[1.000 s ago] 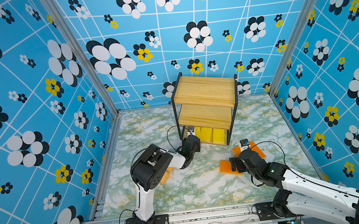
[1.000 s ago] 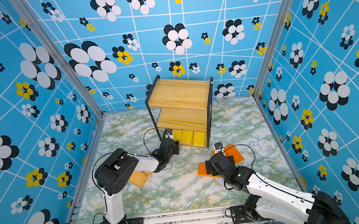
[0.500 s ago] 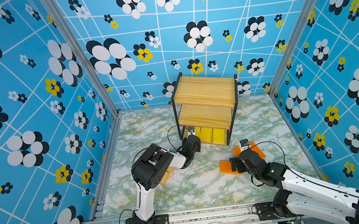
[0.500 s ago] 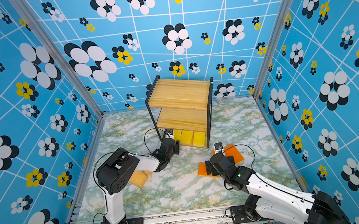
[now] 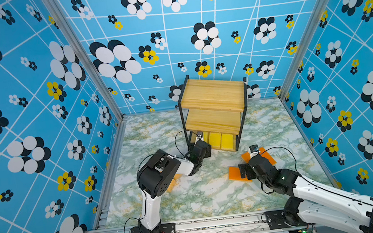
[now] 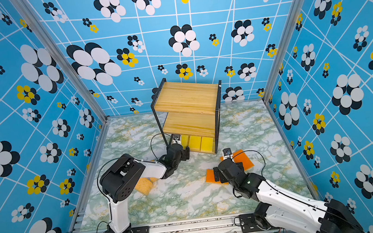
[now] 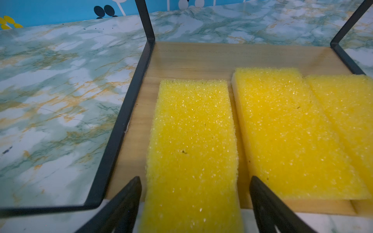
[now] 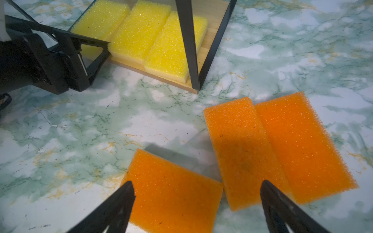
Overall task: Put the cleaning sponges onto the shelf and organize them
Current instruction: 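Lower the yellow sponge beside the other two and open the left gripper, then draw the left gripper back out of the shelf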
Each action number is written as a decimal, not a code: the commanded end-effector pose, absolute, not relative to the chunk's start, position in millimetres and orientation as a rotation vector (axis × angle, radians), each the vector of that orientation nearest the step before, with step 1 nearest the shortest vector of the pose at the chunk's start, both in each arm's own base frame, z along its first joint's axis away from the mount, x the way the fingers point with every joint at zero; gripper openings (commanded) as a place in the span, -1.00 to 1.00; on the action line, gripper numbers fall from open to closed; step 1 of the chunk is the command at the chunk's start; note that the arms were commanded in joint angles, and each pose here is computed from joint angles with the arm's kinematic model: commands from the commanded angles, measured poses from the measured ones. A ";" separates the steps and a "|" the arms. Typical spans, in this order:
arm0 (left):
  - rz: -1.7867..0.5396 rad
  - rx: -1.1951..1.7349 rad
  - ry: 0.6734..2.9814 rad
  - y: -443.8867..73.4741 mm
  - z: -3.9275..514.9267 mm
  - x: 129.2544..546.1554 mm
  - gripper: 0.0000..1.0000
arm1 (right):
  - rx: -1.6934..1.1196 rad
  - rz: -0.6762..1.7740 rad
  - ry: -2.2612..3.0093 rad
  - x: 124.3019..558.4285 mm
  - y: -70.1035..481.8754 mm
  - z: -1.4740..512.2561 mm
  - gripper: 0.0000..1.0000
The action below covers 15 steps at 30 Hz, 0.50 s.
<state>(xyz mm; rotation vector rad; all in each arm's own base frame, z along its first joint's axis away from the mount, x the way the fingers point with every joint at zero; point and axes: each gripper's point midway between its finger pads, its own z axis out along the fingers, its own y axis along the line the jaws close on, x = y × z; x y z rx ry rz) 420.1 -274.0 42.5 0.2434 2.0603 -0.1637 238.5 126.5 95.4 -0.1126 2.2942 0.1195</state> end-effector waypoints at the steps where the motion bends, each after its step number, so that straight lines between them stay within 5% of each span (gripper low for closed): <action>1: -0.155 0.226 2.015 -280.3 54.1 428.4 0.80 | -0.094 0.092 2.297 236.7 118.4 92.2 0.99; 5: -0.149 0.226 2.000 -280.0 56.7 426.2 1.00 | -0.089 0.096 2.291 236.1 117.6 93.0 0.99; 15: -0.148 0.224 1.984 -280.4 58.6 420.3 0.98 | -0.086 0.096 2.291 236.5 117.6 93.3 0.99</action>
